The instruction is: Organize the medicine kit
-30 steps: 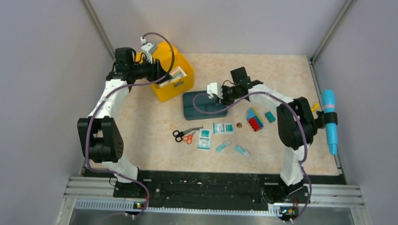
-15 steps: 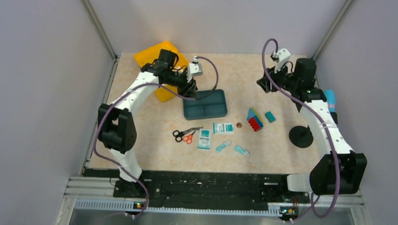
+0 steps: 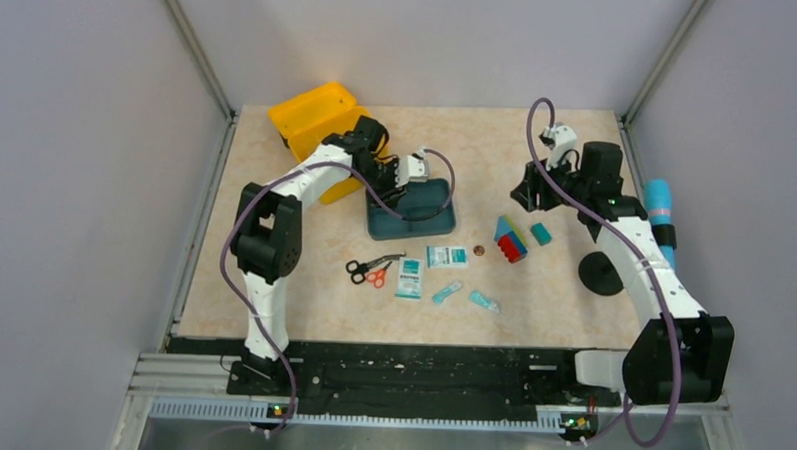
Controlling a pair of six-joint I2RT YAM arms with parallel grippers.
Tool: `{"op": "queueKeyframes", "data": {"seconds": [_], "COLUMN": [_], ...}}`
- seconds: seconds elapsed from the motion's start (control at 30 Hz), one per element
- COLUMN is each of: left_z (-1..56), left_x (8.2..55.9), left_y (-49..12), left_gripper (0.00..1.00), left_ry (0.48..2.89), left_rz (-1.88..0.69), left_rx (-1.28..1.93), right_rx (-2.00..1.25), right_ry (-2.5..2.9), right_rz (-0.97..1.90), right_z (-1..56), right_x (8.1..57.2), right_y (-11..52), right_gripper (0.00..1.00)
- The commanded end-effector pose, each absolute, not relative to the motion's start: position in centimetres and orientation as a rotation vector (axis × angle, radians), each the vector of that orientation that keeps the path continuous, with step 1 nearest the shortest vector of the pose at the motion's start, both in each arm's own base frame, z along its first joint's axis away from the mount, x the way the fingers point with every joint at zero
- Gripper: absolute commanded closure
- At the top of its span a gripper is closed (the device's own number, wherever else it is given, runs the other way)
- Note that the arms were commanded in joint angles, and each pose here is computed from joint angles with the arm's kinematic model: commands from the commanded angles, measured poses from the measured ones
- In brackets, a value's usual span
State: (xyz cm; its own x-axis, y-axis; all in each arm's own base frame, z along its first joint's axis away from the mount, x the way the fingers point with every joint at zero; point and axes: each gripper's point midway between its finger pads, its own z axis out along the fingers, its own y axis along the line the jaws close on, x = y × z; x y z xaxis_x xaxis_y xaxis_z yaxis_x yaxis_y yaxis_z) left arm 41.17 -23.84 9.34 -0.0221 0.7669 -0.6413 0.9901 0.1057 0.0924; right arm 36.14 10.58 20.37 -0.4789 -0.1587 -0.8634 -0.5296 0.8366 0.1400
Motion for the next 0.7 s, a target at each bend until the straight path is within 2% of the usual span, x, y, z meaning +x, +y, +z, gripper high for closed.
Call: {"op": "queueKeyframes", "data": {"seconds": [0.0, 0.37, 0.67], "left_z": [7.9, 4.9, 3.1], "left_x": [41.8, 42.4, 41.9], "left_y": [-23.6, -23.7, -23.9], "left_gripper": [0.59, 0.72, 0.7], "left_ry": [1.859, 1.911, 1.918], "left_rz": [-0.478, -0.459, -0.393], "left_rx": [1.745, 1.712, 1.813], "right_rx": [-0.501, -0.491, -0.495], "right_ry": [1.99, 2.007, 2.01], "right_rz": [0.492, 0.51, 0.519], "right_z": [22.2, 21.3, 20.8], "right_x": [35.3, 33.8, 34.2], "right_y": [10.9, 10.9, 11.1], "right_gripper": [0.5, 0.49, 0.49]}}
